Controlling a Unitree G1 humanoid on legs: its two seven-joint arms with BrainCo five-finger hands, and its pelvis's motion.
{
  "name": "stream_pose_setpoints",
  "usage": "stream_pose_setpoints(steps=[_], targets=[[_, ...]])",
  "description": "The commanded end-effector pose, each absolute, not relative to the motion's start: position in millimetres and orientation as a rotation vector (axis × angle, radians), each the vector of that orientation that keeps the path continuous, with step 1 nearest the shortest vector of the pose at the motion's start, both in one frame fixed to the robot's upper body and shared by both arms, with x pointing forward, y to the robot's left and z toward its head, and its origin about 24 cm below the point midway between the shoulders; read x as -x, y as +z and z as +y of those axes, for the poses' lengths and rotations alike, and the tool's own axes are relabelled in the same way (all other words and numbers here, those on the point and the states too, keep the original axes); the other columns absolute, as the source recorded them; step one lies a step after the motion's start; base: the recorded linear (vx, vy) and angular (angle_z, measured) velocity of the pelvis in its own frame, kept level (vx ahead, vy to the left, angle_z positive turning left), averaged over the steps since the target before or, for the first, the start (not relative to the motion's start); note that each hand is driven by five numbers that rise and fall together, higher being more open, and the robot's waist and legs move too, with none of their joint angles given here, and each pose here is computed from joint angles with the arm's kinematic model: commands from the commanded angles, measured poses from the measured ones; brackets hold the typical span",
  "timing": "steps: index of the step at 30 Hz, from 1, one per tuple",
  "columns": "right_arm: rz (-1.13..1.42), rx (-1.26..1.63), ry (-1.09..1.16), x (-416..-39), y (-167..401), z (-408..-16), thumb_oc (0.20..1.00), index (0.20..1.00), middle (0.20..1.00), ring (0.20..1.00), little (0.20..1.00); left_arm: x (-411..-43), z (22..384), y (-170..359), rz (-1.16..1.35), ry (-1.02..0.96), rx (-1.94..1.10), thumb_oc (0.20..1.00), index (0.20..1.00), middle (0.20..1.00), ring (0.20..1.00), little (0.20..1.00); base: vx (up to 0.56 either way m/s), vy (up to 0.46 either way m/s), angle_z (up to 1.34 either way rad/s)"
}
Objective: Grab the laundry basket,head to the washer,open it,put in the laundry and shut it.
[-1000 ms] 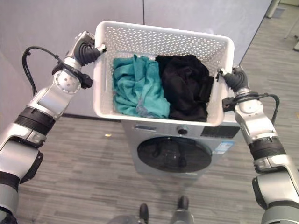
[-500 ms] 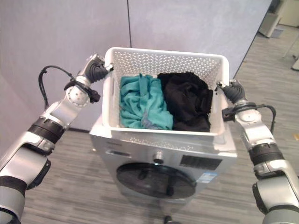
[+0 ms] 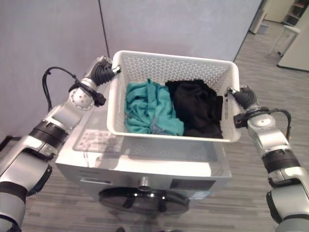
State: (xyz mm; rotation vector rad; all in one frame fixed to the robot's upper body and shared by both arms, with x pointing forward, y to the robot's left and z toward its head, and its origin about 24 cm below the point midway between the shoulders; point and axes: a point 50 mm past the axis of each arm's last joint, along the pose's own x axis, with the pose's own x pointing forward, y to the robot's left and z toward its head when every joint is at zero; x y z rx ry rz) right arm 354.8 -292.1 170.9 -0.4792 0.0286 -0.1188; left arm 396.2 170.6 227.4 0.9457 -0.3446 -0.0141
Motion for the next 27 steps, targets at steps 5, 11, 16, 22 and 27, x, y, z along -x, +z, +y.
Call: stream_pose_setpoints(steps=[5, 11, 16, 22, 27], targets=[[0.228, 0.642, -0.036, -358.1, 138.6, -293.1, 1.0, 1.0, 1.0, 1.0, 1.0, -406.1, 183.1, 249.7, -0.323, 0.072, -0.934, 1.0, 1.0, 1.0, 1.0, 1.0, 0.01, 0.003, 0.04], [0.293, 0.747, -0.053, -370.2, 141.2, -291.0, 1.0, 1.0, 1.0, 1.0, 1.0, -412.8, 177.4, 256.0, -0.298, 0.071, -1.002, 1.0, 1.0, 1.0, 1.0, 1.0, 0.0, 0.001, 0.01], [0.311, 0.777, -0.116, -358.2, 143.3, -315.2, 1.0, 1.0, 1.0, 1.0, 1.0, -408.8, 181.0, 258.4, -0.323, 0.079, -1.035, 1.0, 1.0, 1.0, 1.0, 1.0, 0.02, -0.008, 0.0], [0.518, 0.976, -0.243, -295.0, 165.6, -407.6, 1.0, 1.0, 1.0, 1.0, 1.0, -408.5, 191.4, 259.7, -0.283, 0.074, -1.153, 1.0, 1.0, 1.0, 1.0, 1.0, 0.04, -0.041, 0.05], [0.457, 0.971, -0.15, -318.6, 182.6, -385.7, 1.0, 1.0, 1.0, 1.0, 1.0, -417.2, 220.8, 262.4, -0.14, 0.183, -1.197, 1.0, 1.0, 1.0, 1.0, 1.0, 0.0, -0.005, -0.03]])
